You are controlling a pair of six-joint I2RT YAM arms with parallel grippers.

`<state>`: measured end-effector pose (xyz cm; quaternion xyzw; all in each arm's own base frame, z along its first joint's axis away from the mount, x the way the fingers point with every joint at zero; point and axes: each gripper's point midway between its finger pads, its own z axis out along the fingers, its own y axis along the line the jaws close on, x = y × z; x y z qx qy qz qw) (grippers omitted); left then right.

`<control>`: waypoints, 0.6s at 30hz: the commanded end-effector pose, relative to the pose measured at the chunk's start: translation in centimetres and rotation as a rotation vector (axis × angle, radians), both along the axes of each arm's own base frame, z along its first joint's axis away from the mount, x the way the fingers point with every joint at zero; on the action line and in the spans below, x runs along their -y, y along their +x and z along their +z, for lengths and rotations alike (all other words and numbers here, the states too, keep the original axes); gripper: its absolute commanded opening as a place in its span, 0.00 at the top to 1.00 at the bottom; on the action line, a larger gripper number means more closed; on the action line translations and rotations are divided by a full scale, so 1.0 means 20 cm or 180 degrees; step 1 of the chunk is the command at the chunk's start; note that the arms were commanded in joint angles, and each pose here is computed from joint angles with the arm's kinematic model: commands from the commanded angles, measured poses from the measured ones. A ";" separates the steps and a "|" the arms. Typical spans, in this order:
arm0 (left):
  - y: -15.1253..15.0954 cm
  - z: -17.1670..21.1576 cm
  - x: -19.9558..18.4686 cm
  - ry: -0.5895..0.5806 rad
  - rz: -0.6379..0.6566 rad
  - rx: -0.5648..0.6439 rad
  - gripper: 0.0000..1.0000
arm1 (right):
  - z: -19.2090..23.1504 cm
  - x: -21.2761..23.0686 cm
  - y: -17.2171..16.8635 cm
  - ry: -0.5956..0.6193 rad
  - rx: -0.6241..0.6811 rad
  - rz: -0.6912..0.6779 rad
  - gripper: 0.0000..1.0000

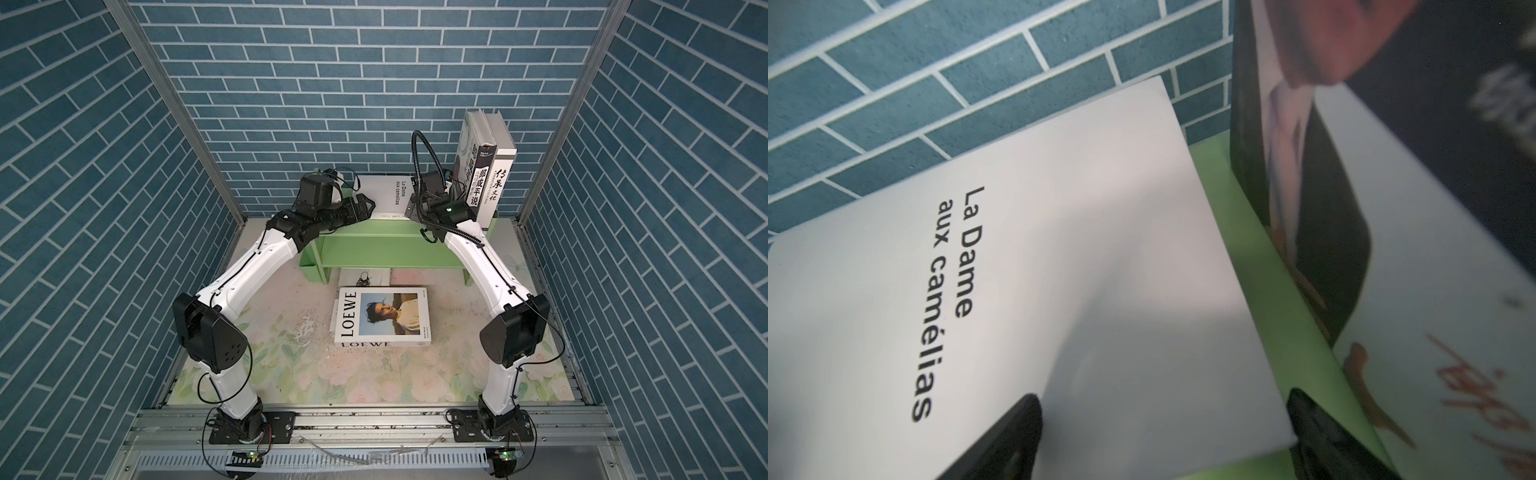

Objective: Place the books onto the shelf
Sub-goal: 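Grasp the white 'La Dame aux camélias' book on the shelf top with both grippers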

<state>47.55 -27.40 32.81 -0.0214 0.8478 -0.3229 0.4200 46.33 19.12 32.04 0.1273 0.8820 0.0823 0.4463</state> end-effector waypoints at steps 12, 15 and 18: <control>-0.27 0.43 0.20 -0.0369 -0.0773 0.0495 0.05 | 0.19 -0.28 -0.17 0.0918 0.0175 0.0765 0.14; -0.37 0.58 0.20 -0.0460 -0.0868 0.0696 0.05 | 0.19 -0.31 -0.22 0.0975 0.0166 0.0826 0.14; -0.44 0.70 0.19 -0.0568 -0.0930 0.0848 0.05 | 0.17 -0.34 -0.27 0.1032 0.0117 0.0863 0.14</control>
